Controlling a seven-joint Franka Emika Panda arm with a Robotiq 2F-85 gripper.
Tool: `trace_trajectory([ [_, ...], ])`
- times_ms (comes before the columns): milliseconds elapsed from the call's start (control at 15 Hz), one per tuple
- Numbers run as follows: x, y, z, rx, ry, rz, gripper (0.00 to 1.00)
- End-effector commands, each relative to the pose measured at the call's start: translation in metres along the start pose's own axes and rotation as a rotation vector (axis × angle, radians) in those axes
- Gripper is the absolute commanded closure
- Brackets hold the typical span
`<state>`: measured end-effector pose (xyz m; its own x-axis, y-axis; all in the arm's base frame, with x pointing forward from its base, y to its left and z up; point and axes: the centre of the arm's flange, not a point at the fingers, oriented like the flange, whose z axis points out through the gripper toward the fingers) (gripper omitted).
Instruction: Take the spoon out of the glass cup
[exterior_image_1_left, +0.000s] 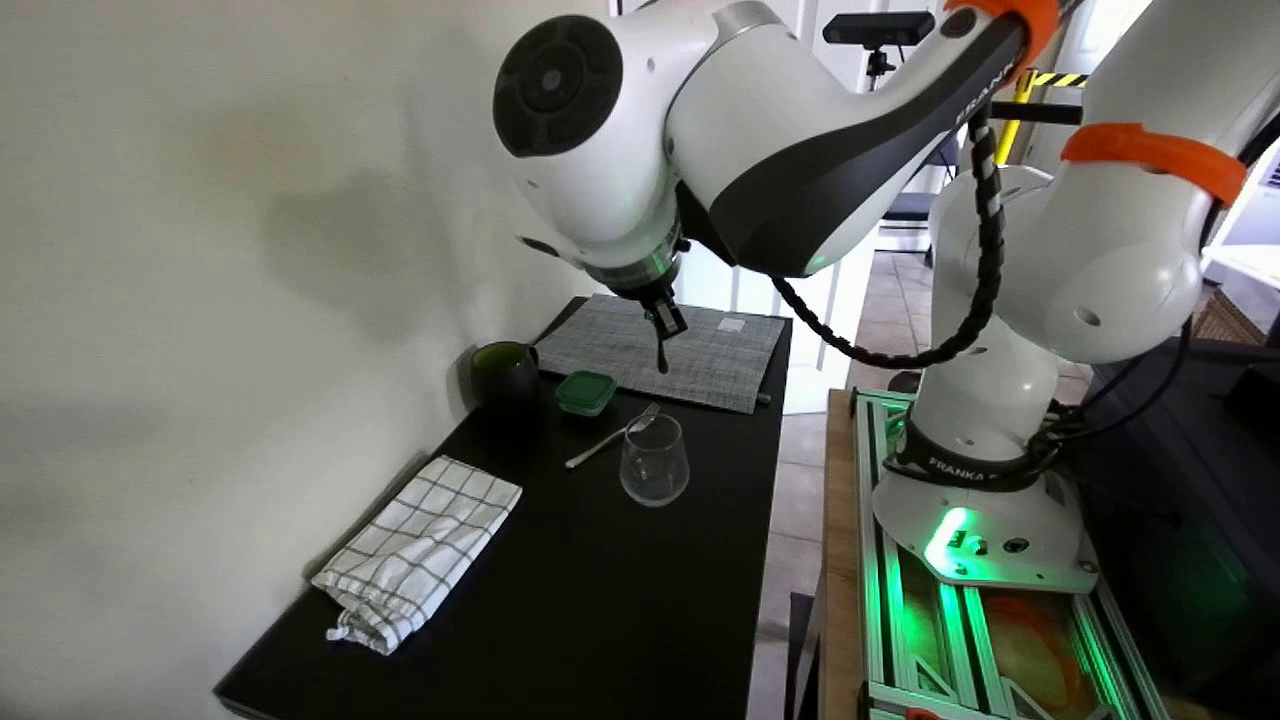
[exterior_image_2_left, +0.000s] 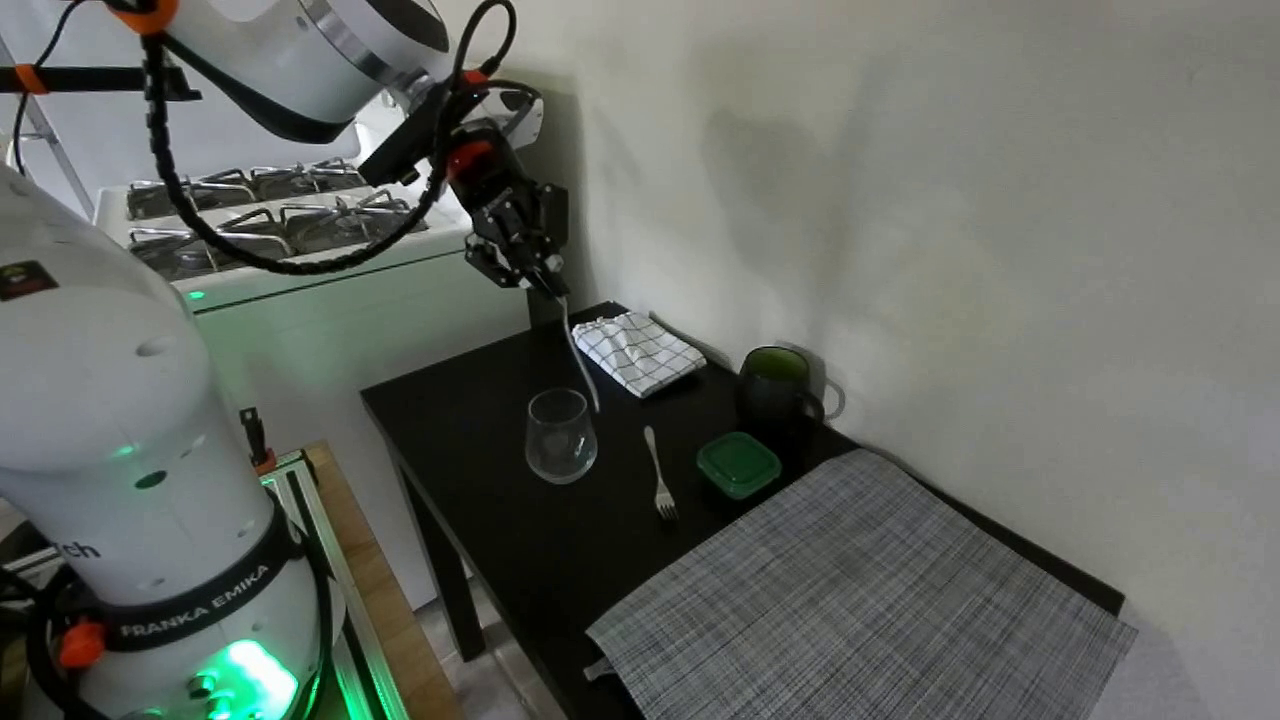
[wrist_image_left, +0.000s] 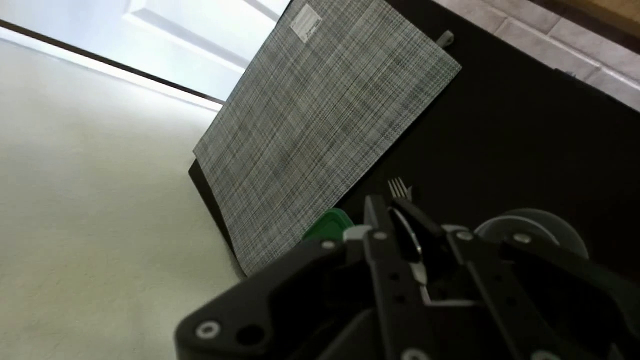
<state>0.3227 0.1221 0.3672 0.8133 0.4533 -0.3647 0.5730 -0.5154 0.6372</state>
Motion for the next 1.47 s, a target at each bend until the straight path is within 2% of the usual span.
trace_trajectory([
  [0, 0.012, 0.0, 0.036, 0.008, -0.034, -0.067, 0.97],
  [267, 0.024, 0.001, 0.062, 0.04, -0.003, -0.098, 0.97],
  [533, 0.045, -0.002, 0.076, 0.105, 0.096, -0.114, 0.97],
  [733, 0.059, -0.006, 0.085, 0.15, 0.134, -0.15, 0.97],
  [1400, 0.094, -0.017, 0.112, 0.198, 0.123, -0.24, 0.97],
])
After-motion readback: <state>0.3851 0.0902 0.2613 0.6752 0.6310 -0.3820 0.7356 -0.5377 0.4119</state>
